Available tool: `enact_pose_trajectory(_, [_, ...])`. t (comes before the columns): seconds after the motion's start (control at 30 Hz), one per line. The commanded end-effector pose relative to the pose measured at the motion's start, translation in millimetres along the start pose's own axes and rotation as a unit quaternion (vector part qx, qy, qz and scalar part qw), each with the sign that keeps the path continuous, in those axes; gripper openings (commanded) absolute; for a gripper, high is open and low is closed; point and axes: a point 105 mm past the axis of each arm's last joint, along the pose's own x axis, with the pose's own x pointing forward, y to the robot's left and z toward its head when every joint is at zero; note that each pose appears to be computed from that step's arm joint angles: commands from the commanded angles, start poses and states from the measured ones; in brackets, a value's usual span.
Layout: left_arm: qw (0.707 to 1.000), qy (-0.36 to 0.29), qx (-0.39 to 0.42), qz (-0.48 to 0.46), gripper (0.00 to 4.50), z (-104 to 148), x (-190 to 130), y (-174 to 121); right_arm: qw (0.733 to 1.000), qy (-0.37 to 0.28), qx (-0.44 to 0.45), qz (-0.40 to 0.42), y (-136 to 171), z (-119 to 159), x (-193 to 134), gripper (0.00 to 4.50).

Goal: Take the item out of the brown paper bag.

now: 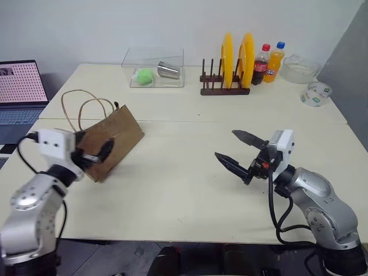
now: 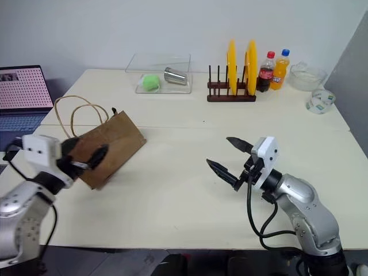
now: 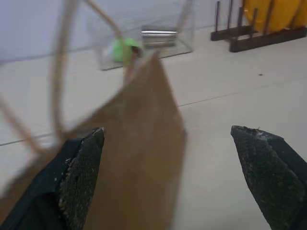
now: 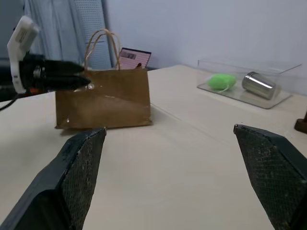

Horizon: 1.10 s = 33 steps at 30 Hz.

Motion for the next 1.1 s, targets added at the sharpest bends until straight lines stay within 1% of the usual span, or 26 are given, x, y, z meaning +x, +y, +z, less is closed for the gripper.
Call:
enact_pose_trajectory(0.03, [0.999,-0.005,-0.018,0.043,4.44,14,-9,39,0.999,-0.016,-0.010,0.044,6,8,5,4.50])
enact_pose_trajectory(0.1, [0.998,0.001,-0.038,0.049,4.44,17,-10,51,0.998,-0.011,-0.007,0.065,10,7,7,4.50])
enact_pose_trajectory(0.23, [0.998,0.036,-0.051,0.027,4.44,14,-9,51,0.996,-0.002,-0.008,0.094,16,7,8,4.50])
enact_pose_trajectory(0.37, [0.997,0.064,-0.049,-0.023,4.44,15,6,48,0.993,0.000,-0.015,0.116,21,10,11,4.50])
enact_pose_trajectory(0.43, [0.996,0.065,-0.041,-0.040,4.44,21,13,48,0.992,0.000,-0.018,0.123,24,12,11,4.50])
enact_pose_trajectory(0.53, [0.997,0.057,-0.017,-0.039,4.44,33,24,59,0.991,-0.001,-0.019,0.134,29,16,12,4.50])
enact_pose_trajectory(0.63, [0.997,0.055,-0.011,-0.048,4.44,38,33,64,0.989,0.003,-0.018,0.146,34,16,12,4.50])
enact_pose_trajectory(0.87, [0.996,0.059,-0.014,-0.071,4.44,40,44,64,0.986,0.013,-0.017,0.166,41,16,10,4.50])
enact_pose_trajectory(1.1, [0.996,0.048,-0.041,-0.058,4.44,43,49,72,0.985,0.022,-0.023,0.167,41,16,8,4.50])
